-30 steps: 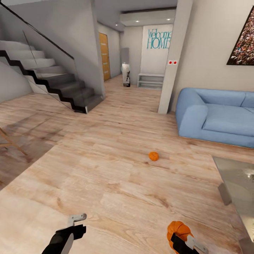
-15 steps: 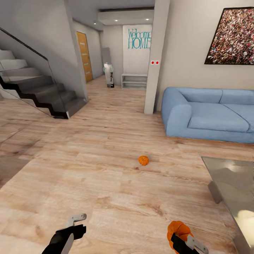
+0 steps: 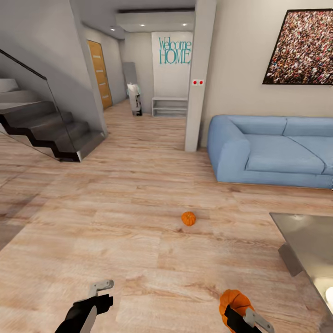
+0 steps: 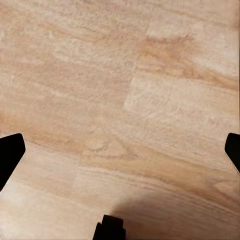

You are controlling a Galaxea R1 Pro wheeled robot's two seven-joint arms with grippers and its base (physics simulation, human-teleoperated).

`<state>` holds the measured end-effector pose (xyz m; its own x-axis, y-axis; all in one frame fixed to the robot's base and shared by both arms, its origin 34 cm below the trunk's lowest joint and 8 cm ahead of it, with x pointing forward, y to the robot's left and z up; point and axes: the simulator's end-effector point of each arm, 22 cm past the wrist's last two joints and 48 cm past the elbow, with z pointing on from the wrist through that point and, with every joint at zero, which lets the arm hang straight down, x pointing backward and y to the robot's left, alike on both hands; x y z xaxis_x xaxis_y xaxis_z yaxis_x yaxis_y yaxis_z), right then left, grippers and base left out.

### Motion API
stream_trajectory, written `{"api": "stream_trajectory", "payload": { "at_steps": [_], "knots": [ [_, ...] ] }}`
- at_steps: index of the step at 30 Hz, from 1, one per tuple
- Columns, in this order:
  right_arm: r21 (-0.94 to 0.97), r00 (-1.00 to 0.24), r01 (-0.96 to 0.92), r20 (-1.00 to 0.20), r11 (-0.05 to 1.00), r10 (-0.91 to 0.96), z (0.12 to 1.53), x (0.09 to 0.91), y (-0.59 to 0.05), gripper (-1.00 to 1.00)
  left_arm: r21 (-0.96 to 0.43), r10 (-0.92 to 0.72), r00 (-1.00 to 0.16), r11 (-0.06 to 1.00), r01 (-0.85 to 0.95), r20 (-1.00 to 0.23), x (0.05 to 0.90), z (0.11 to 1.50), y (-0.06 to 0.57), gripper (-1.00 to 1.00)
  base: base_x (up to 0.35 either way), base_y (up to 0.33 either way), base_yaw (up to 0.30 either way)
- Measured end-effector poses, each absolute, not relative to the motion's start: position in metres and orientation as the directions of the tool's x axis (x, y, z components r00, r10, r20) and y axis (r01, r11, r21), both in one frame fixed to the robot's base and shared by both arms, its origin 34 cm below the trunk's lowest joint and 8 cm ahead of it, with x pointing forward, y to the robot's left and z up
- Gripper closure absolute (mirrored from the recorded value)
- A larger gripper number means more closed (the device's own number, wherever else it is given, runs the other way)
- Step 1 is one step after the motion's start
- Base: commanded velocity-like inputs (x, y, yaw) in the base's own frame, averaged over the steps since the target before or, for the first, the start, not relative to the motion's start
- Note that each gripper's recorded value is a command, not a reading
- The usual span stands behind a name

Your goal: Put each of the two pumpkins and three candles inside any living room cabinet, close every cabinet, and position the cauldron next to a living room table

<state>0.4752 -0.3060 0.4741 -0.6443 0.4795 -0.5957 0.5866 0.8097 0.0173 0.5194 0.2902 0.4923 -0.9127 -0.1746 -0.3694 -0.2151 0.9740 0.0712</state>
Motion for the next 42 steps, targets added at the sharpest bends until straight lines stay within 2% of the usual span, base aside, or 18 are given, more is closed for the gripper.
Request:
{"api": "stream_trajectory", "payload": {
  "at_steps": [14, 42],
  "knots": [
    [0.019, -0.644, 0.586, -0.597, 0.81, 0.479, 0.474, 0.476, -0.306, 1.0, 0.075, -0.126, -0.921, 0.984, -0.164, -0.369, 0.52, 0.492, 0.277, -1.0, 0.324, 0.065, -0.251],
    [-0.01, -0.662, 0.588, -0.582, 0.809, 0.473, 0.467, 0.464, -0.311, 1.0, 0.076, -0.114, -0.923, 0.985, -0.152, -0.369, 0.52, 0.492, 0.274, -1.0, 0.331, 0.0, -0.007]
  ]
}}
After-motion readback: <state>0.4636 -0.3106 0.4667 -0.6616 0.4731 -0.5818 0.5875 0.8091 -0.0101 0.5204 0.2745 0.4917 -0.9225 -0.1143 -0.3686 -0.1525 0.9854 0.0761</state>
